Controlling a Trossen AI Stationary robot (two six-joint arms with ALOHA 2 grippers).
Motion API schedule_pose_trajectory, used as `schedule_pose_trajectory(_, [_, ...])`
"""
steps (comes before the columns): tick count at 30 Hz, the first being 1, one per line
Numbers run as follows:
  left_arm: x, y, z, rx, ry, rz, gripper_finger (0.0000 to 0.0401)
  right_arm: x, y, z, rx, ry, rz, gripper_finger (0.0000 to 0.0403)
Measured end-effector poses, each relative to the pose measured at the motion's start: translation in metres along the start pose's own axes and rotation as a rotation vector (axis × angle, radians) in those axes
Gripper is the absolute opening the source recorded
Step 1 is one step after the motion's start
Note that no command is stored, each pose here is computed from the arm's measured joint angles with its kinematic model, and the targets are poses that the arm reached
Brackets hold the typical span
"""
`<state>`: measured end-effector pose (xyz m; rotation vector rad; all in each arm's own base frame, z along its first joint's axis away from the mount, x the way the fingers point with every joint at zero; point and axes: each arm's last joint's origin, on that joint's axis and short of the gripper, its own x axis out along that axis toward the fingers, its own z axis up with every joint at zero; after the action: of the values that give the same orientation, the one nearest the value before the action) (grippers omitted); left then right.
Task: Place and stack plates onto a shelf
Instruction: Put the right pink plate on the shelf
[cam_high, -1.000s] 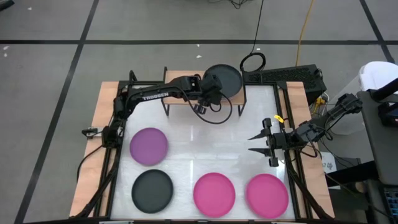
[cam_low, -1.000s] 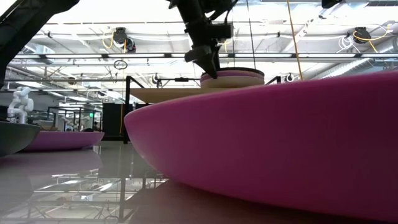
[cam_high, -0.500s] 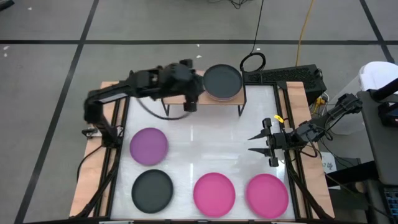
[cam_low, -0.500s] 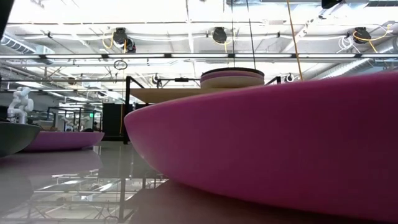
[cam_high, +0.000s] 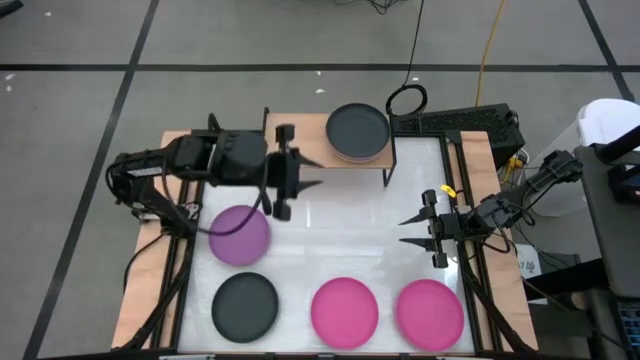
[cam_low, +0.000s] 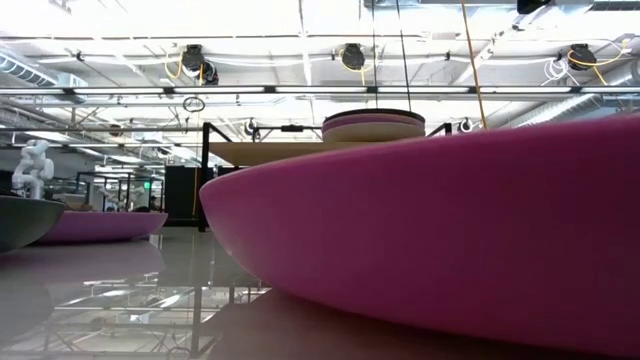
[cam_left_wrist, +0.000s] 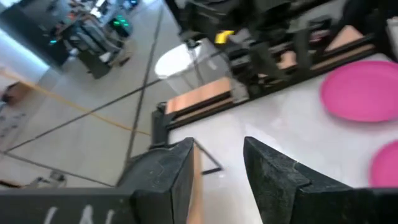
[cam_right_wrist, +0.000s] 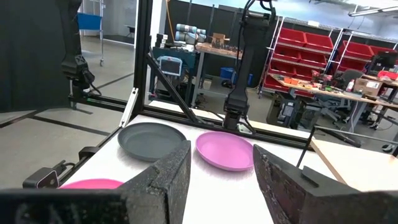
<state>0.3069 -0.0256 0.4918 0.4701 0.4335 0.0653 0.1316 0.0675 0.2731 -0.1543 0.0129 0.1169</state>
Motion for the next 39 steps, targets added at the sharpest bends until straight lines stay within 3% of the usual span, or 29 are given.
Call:
schedule_pose_trajectory(5, [0.006,-0.024,0.001,0.008,-0.015,-0.055,0.0138,0.0,0.0,0.0,0.0,0.0,0.001,0.0155])
schedule_pose_trajectory(10, [0.008,-0.044,-0.022,0.003,-0.062,-0.067,0.0128,0.0,0.0,0.0,0.0,-0.001,0.0,0.0155])
schedule_pose_trajectory(16, [-0.002,-0.072,-0.08,-0.129,-0.193,-0.06,0.0124,0.001,0.0,0.0,0.0,-0.001,0.0,0.0155])
schedule_pose_trajectory(22, [-0.015,-0.112,-0.134,-0.263,-0.537,-0.053,0.0124,0.001,0.0,0.0,0.0,-0.001,0.001,0.0155])
schedule_pose_trajectory(25, [-0.01,-0.13,-0.166,-0.273,-0.63,-0.039,0.0124,0.001,0.0,0.001,0.004,-0.01,-0.002,0.0155])
schedule_pose_trajectory(30, [-0.02,-0.128,-0.183,-0.333,-0.823,0.104,0.0124,0.001,-0.001,0.007,0.082,-0.068,-0.008,0.0155])
schedule_pose_trajectory(35, [-0.018,-0.125,-0.187,-0.338,-0.818,0.135,0.0124,0.001,-0.001,0.012,0.176,-0.117,-0.011,0.0155])
schedule_pose_trajectory(39, [-0.015,-0.125,-0.189,-0.329,-0.793,0.137,0.0124,0.001,-0.001,0.012,0.18,-0.118,-0.011,0.0155])
